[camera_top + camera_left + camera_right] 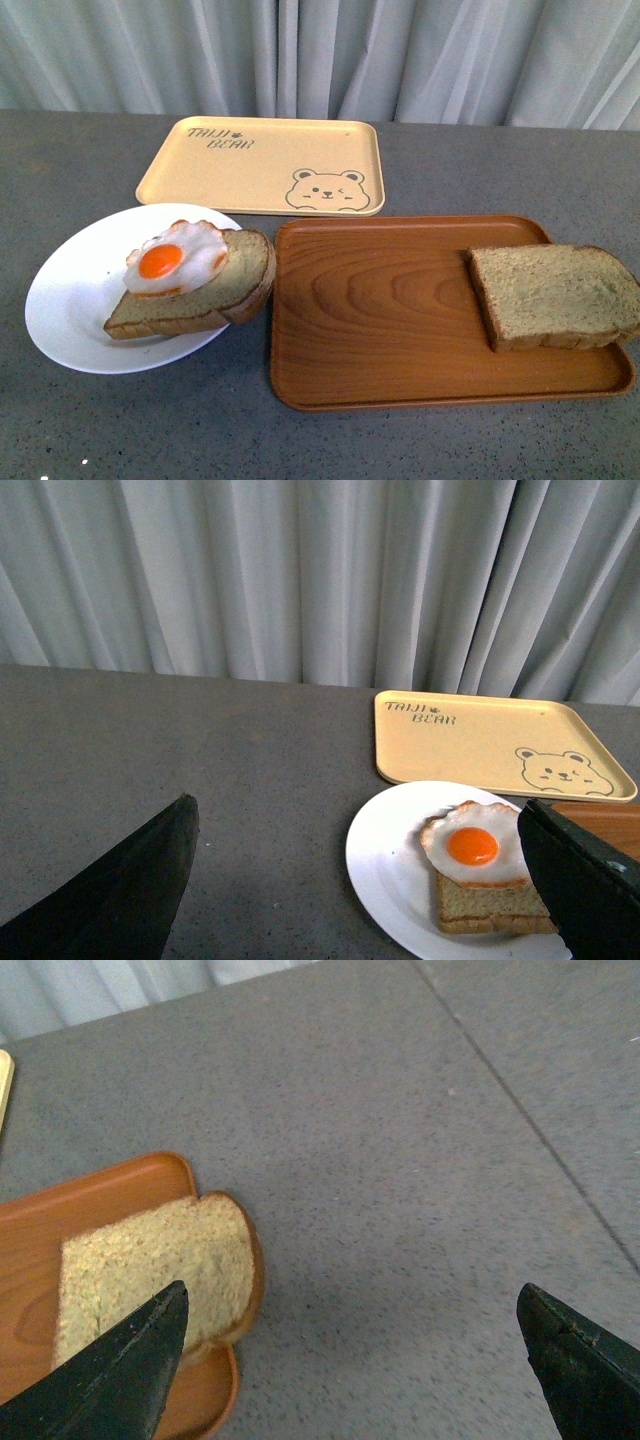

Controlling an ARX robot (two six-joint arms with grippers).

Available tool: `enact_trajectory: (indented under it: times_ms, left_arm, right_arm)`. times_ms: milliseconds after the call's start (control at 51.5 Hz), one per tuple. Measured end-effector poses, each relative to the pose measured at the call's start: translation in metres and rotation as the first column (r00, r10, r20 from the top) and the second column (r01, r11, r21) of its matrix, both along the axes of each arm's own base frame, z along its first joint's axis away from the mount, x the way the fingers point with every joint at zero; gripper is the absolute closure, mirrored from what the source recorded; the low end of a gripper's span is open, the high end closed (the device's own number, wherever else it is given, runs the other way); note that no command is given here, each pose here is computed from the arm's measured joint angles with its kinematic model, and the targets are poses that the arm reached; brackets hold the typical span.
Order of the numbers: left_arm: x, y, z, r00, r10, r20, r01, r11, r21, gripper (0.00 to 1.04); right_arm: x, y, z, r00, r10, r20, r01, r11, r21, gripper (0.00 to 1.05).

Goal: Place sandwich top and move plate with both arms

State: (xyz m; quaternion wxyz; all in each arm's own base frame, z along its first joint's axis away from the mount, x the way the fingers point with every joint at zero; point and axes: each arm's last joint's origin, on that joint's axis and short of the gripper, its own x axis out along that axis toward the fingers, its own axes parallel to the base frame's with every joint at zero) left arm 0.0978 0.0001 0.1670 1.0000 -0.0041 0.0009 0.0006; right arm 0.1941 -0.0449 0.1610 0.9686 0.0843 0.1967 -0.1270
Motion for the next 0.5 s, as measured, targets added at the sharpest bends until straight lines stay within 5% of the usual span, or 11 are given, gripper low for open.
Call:
enact_trajectory:
  times_ms: [233, 505]
  left_arm:
    - [0.0, 0.0, 0.0, 1.0, 0.0, 0.0, 0.0, 1.0, 0.0, 0.09]
    - [0.0, 0.0, 0.0, 1.0, 0.0, 0.0, 0.0, 1.0, 0.0, 0.09]
  right_arm:
    - [0.072, -0.007, -0.051, 0.986, 0.078, -0.148, -0.039, 0.968, 0.247, 0.09]
    - [0.103, 0.012, -0.085, 0.969, 0.088, -0.229, -0.006, 0.943, 0.334, 0.09]
